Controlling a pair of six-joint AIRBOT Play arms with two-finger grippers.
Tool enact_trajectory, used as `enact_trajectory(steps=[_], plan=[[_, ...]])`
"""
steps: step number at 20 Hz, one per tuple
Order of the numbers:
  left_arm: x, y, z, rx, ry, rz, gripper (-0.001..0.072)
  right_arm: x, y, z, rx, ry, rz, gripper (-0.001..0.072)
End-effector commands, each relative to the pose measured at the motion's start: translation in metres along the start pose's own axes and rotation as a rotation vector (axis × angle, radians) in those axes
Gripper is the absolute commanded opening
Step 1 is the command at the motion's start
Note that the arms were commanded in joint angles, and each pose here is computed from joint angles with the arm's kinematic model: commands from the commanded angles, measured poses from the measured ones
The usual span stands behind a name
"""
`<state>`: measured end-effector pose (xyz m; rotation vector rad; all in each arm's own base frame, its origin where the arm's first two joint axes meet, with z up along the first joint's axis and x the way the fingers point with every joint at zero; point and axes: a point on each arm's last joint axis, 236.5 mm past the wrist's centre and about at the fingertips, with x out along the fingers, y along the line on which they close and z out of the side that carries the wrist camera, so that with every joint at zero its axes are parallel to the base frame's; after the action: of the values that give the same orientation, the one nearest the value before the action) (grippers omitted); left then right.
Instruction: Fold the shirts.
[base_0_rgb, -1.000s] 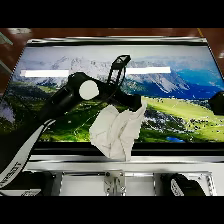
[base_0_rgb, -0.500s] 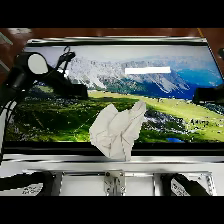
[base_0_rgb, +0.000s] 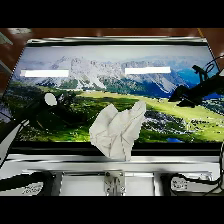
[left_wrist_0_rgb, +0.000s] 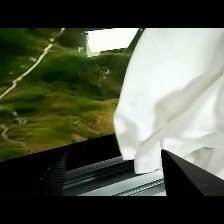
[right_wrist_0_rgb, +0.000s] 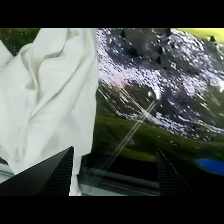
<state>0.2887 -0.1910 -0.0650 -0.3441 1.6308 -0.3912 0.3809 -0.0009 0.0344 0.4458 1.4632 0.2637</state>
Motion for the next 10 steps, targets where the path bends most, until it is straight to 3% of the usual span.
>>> enact_trajectory(steps=[1, 7, 8, 10], plan=[[0.036, -0.018, 0.006, -0.071, -0.015, -0.142, 0.0706, 0.040, 0.002, 0.013, 0.025, 0.044, 0.063, 0.0634], [0.074, -0.040, 0.014, -0.162, 0.021, -0.278, 0.0702, 0.083, 0.007, 0.006, 0.049, 0.160, 0.119, 0.0634], [0.076, -0.040, 0.016, -0.172, 0.014, -0.281, 0.0651, 0.086, 0.009, 0.005, 0.047, 0.168, 0.123, 0.0634], [0.079, -0.038, 0.020, -0.178, -0.003, -0.274, 0.0307, 0.094, 0.016, 0.002, 0.033, 0.189, 0.124, 0.0634]])
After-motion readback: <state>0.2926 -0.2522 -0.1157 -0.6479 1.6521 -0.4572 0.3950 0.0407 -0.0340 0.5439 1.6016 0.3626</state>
